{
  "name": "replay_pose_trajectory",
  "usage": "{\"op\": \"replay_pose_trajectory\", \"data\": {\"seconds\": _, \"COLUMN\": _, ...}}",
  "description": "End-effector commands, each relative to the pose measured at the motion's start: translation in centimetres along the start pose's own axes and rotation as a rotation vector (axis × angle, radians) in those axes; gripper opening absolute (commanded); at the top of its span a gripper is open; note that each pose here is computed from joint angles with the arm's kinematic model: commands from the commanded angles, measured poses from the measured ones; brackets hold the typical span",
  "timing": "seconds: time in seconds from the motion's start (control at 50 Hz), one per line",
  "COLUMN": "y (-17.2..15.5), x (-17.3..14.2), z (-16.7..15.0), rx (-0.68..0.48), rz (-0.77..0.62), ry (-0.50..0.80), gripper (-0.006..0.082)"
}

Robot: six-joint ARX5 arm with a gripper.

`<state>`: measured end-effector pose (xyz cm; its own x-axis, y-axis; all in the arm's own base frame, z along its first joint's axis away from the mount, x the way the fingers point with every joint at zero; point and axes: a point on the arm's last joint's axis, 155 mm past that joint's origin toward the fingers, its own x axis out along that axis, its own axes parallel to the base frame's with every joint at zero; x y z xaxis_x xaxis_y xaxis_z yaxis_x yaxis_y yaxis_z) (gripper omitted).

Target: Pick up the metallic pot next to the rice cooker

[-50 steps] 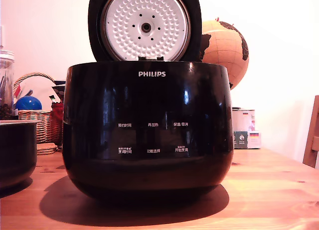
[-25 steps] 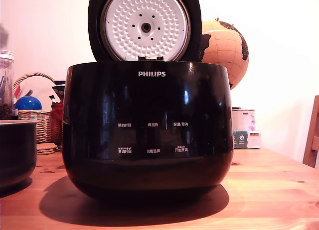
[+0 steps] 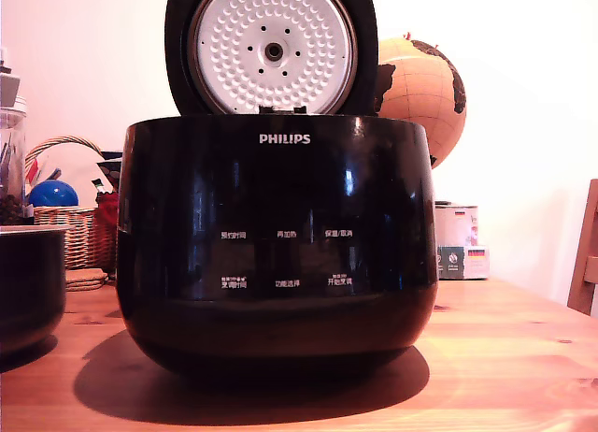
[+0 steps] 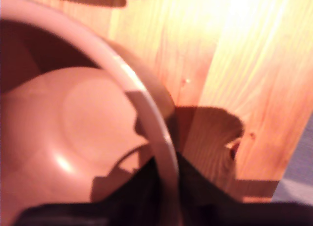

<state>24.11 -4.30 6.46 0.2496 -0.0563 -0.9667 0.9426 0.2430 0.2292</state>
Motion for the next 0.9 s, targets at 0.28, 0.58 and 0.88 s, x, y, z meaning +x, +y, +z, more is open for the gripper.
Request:
{"op": "replay_pose_trajectory", "data": {"seconds": 0.28, "y": 2.5, "x": -4.2, "z": 0.2, "rx": 0.008, "rz": 0.066, "ry": 0.051, "gripper": -0.0021}}
{"op": "replay_pose_trajectory", "data": {"seconds": 0.58, "y": 2.3, "x": -8.5, "z": 0.7, "rx": -0.01, "rz": 0.058, "ry": 0.099, "gripper": -0.0021}}
{"op": "replay_pose_trajectory", "data": {"seconds": 0.88, "y": 2.2, "x": -12.2, "z": 2.0, "rx": -0.052, "rz": 0.087, "ry": 0.071, "gripper": -0.0021}}
